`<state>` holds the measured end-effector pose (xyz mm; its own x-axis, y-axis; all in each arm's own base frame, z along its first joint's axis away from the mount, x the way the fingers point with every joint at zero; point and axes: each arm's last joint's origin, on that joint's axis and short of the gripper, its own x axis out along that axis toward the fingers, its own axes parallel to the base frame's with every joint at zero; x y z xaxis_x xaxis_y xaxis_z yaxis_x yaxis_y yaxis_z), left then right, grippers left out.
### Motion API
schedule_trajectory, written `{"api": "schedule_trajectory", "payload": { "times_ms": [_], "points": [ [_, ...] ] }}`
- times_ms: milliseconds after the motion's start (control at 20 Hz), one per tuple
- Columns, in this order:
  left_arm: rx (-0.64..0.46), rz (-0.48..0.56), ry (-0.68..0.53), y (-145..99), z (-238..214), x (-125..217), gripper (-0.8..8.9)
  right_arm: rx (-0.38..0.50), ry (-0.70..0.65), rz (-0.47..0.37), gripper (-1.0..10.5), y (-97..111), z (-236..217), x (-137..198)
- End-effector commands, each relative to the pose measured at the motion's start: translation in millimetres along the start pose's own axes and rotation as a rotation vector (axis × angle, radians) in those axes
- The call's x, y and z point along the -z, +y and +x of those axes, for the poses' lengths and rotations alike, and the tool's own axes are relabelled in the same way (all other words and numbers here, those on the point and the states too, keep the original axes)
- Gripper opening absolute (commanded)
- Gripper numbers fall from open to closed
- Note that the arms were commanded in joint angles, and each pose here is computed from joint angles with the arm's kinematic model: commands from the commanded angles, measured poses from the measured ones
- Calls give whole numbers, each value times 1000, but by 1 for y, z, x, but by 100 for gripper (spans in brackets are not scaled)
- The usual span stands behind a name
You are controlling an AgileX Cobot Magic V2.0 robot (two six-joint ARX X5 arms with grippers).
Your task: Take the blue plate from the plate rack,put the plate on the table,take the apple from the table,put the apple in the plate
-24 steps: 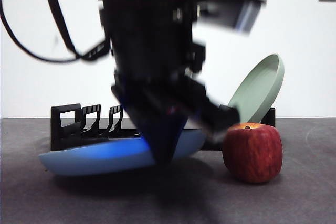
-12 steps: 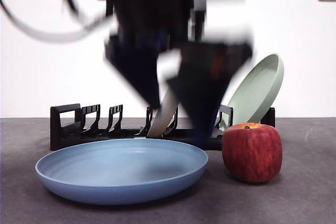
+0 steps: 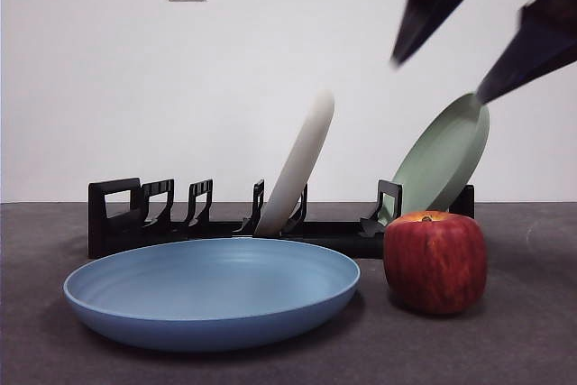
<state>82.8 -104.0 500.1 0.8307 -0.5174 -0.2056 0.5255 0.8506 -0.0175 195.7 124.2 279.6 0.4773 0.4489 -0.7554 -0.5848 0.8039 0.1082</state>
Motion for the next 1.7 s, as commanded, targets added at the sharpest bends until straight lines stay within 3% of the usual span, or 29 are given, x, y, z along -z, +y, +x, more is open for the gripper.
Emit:
{"api": "schedule_trajectory", "payload": {
  "times_ms": [50,150,400,700,800,900,950,1350,1550,1700],
  "points": [
    [-54,37,5,7,-11,-3,468,73,65,-87,661,11,25,-7],
    [-104,48,23,12,-19,0,468,113,137,-110,661,13,49,-10],
    [-154,94,119,15,-21,10,468,111,313,-107,661,8,102,1],
    [-178,103,129,15,-19,11,468,110,442,-96,653,5,121,15],
    [-177,104,129,15,-19,11,468,118,473,-62,446,5,119,18],
    [-177,104,130,15,-19,11,468,122,507,-53,80,5,117,21],
    [-177,104,129,15,-19,11,468,120,506,-54,-15,5,118,21],
    [-177,114,135,14,-17,11,468,121,400,-28,-9,10,104,4],
    [-176,116,132,14,-17,11,468,-44,228,-55,-12,35,81,-36],
    [-175,120,141,13,-14,11,468,-109,91,-124,-12,63,82,-51]
  ]
}}
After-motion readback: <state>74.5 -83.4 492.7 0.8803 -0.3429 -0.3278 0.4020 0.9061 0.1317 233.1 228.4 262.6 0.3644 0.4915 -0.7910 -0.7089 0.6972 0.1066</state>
